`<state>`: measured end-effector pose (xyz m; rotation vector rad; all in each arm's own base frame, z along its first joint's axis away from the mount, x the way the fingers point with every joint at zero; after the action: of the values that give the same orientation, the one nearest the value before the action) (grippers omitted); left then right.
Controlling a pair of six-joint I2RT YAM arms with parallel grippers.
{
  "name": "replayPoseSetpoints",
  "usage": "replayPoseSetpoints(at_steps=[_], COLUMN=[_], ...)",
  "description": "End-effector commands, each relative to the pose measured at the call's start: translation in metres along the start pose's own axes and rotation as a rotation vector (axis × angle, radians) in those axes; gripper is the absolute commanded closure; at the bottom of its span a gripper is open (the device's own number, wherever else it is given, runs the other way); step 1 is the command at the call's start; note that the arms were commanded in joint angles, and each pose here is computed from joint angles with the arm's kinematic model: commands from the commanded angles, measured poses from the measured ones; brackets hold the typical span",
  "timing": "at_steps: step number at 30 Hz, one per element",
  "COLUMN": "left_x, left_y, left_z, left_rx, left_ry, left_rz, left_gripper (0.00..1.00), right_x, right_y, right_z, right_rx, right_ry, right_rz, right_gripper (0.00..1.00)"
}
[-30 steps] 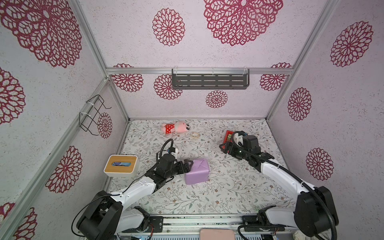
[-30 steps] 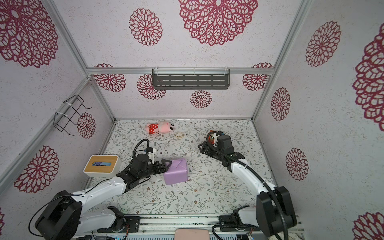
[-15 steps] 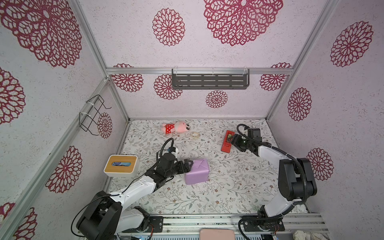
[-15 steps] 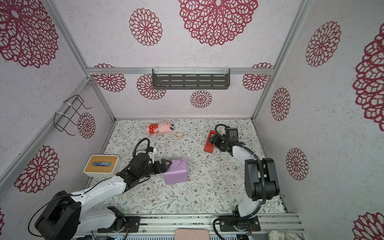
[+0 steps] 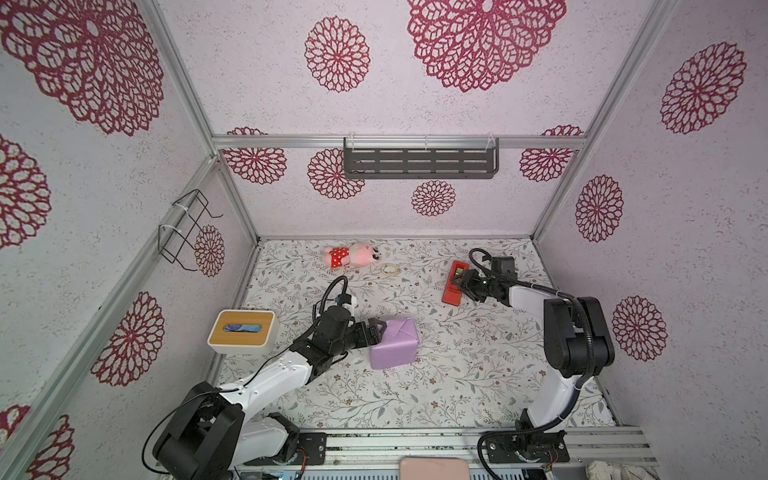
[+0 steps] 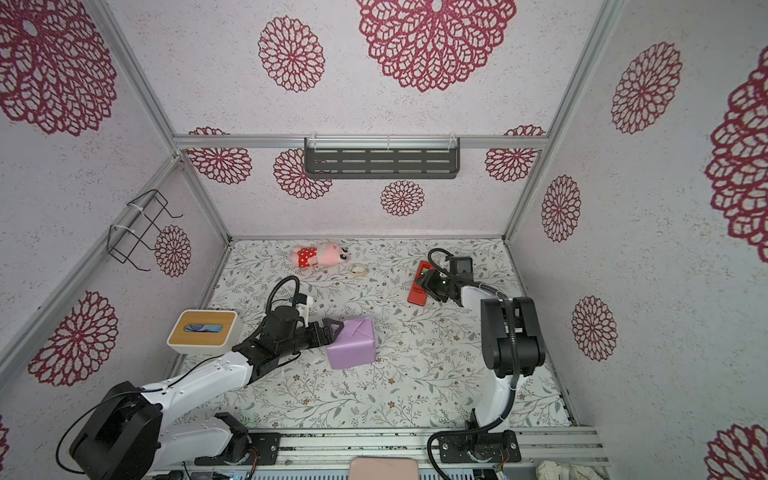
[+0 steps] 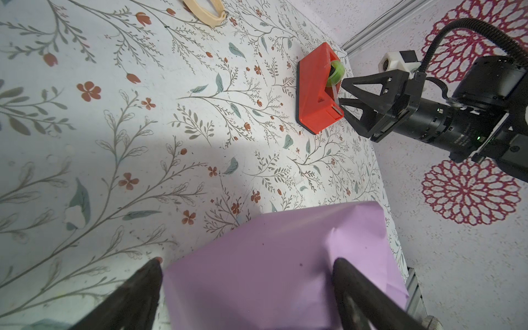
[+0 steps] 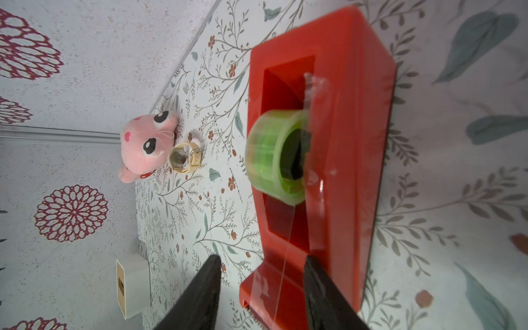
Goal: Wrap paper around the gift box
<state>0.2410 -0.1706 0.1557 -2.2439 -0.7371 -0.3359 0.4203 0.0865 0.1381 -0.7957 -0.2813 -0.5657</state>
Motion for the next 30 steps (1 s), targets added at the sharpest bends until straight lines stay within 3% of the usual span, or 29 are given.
replayPoseSetpoints(at_steps=[1,14,30], left_x=[-0.021,-0.021,-0.022], left_y=[0.0,-0.002,-0.002], left_z=[0.027,0.028,0.03], left_rx=[0.136,0.131,0.138], left_ry=[-0.001,-0.001,-0.001], left_rz=[0.112,0.096,0.091], left_gripper=[0.05,0.06,0.06], right_x=[0.008,-0.009,-0.008], right_y=[0.002,0.009,0.016], right_z=[0.0,-0.008,-0.009], right_rx=[0.049,0.138,0.183], right_ry=[0.03,0.161,0.172], right_rz=[-0.019,-0.014,-0.008], right_gripper=[0.56,0.77,0.87])
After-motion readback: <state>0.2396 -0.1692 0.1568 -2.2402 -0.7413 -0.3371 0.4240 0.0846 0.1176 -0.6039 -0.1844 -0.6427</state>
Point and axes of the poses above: each gripper's point midway between its finger pads, its own y axis out along the fingers, its own z axis along the line the jaws close on, x = y × z, the point moved 8 cm from there along -y, back along the fingers, and after that the axes turned 10 degrees about -y, right-handed, at the moved point
